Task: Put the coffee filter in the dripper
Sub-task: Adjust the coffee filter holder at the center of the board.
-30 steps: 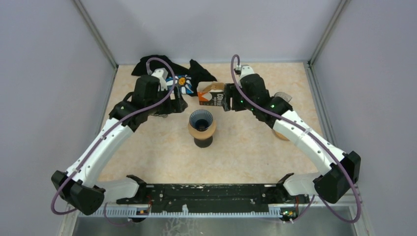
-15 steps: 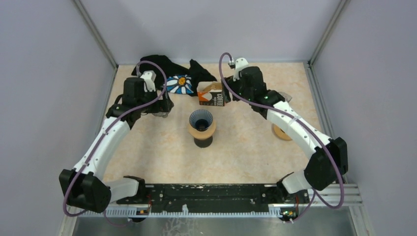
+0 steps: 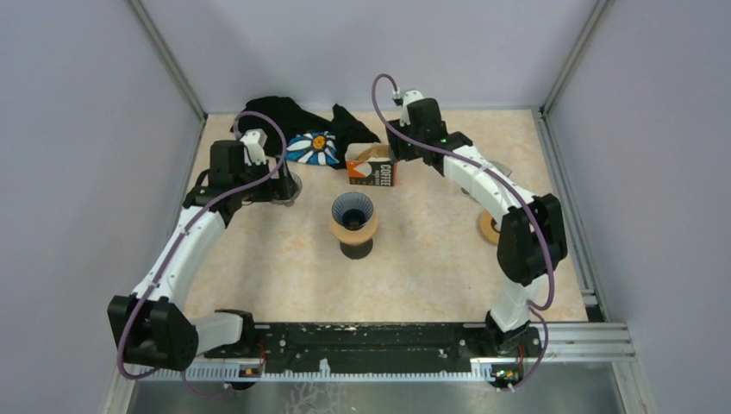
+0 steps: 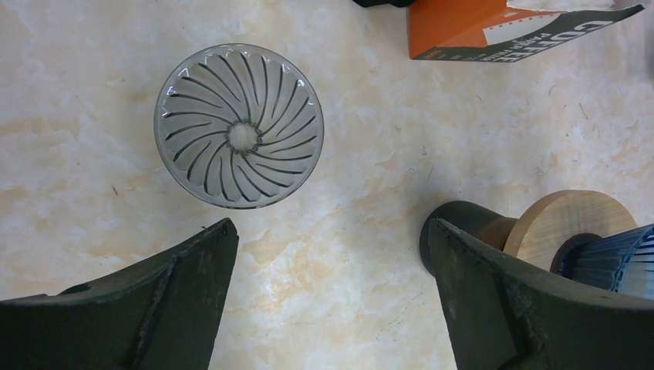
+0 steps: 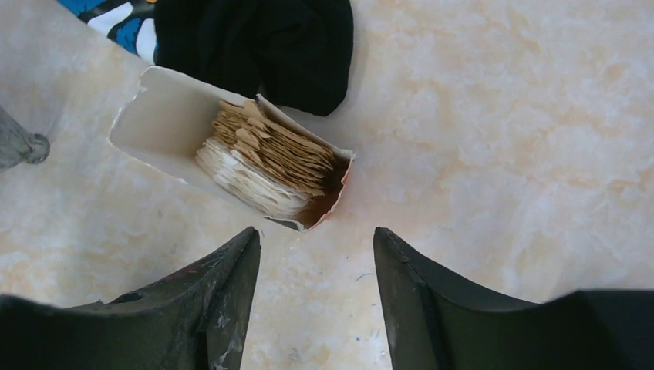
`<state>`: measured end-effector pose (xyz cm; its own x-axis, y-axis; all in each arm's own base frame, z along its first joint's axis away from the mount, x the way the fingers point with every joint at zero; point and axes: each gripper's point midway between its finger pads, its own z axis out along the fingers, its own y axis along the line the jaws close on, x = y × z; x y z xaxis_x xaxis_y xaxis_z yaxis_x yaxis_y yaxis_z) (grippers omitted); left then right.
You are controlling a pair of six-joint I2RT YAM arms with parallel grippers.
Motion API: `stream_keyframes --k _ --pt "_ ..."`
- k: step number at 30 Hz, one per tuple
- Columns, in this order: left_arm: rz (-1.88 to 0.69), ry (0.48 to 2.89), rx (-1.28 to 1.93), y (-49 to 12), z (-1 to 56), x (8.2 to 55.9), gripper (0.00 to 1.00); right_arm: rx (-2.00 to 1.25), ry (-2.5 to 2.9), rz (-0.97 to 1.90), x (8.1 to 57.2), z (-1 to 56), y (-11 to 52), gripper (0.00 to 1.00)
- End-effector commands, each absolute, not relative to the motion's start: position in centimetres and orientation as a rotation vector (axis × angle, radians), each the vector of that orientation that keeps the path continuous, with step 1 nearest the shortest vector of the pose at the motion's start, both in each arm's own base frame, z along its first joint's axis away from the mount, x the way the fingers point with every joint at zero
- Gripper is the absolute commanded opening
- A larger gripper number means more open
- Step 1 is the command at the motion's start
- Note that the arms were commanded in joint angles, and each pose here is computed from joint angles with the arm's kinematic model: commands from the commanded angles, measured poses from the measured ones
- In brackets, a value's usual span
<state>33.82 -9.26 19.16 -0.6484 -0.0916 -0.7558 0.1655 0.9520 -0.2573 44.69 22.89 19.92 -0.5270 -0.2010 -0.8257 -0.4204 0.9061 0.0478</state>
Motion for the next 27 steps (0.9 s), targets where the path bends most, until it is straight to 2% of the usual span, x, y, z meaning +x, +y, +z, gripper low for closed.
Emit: stream_keyframes --k 1,7,17,27 --pt "-0.428 2.226 0.050 -9.1 19.3 34.3 0.98 -0.191 2.159 0.326 46.3 21.2 22.7 0.54" --pt "-0.466 2.228 0.036 -8.9 19.0 34.4 0.98 -0.063 2.226 0.337 47.0 18.8 23.0 0.45" --pt "-0.474 2.239 0.028 -8.8 18.6 34.4 0.99 -0.043 2.276 0.327 47.6 17.1 23.4 0.35" --pt "-0.479 2.245 0.031 -8.7 18.4 34.4 0.99 -0.157 2.311 0.247 47.2 16.8 22.6 0.13"
